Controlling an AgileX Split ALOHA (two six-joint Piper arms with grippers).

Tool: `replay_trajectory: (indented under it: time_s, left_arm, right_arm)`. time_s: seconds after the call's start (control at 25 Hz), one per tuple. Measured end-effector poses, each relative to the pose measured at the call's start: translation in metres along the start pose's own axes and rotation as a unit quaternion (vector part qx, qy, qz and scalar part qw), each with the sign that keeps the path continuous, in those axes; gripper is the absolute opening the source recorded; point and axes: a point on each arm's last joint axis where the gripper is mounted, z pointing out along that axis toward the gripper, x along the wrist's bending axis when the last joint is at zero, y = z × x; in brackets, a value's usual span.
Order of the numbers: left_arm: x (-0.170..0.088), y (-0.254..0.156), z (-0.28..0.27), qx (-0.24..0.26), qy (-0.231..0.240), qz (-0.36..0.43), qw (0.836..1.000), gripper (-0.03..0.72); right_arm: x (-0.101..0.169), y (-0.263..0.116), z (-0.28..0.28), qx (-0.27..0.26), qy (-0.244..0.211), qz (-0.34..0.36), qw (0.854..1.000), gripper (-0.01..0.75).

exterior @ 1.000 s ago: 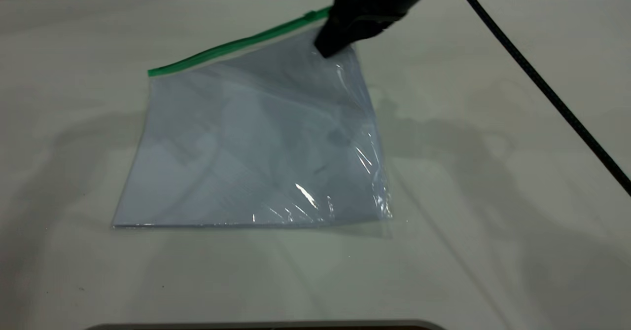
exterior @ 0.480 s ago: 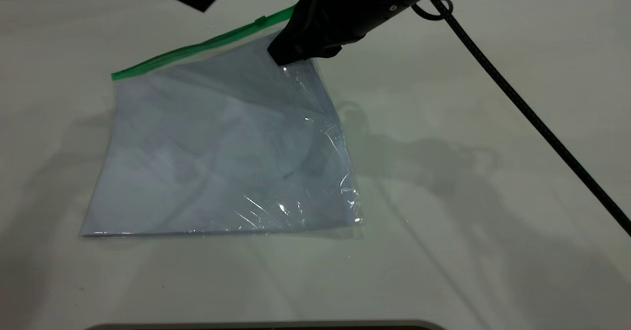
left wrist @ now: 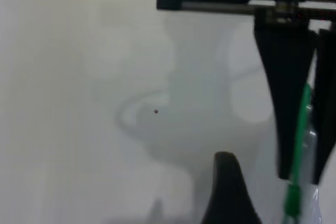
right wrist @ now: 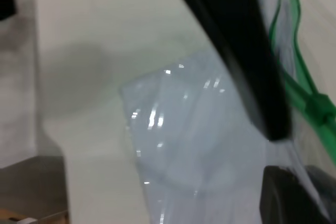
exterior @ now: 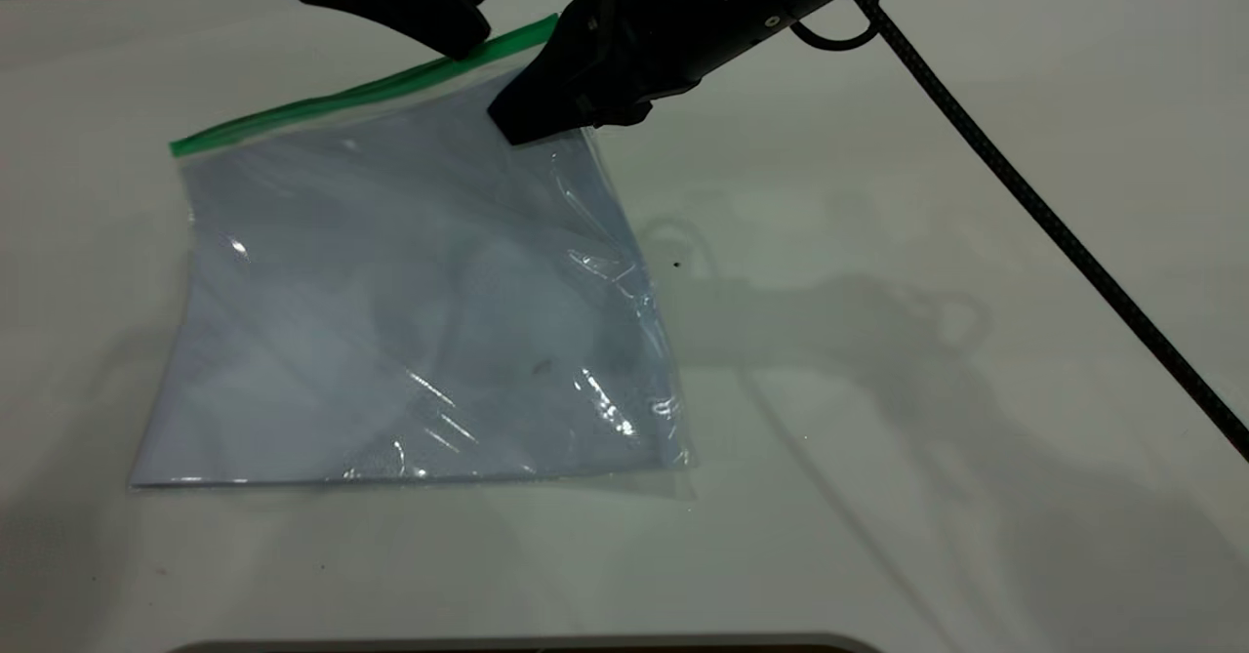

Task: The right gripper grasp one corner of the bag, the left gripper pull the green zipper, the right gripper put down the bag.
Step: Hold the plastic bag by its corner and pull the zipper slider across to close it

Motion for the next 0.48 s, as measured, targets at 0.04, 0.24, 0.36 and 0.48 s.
replay_trajectory:
  time_s: [0.04,0.24,0.36,0.48]
  left_arm:
    - [-0.0003,0.0006,0.0006,0.0,-0.001,0.001,1.0,0.567]
    - [-0.0006,0.0007,0.0007,0.0,-0.002,0.002,1.0,0.567]
    - [-0.0018,0.0008,0.0006,0.0,-0.009,0.002,1.0,0.567]
    - [-0.004,0.001,0.0006,-0.002,-0.021,0.003,1.0,0.567]
  right_arm:
    - [0.0015,0.0002,0.0,-0.001,0.008,-0.002,1.0,0.034]
    - [0.0063,0.0016,-0.0004,-0.007,0.034,-0.008,0.999,0.034]
    - [0.0068,0.0018,-0.0007,-0.007,0.036,-0.011,0.999,0.034]
    - [0.0071,0.0018,-0.0007,-0.007,0.038,-0.012,0.999,0.034]
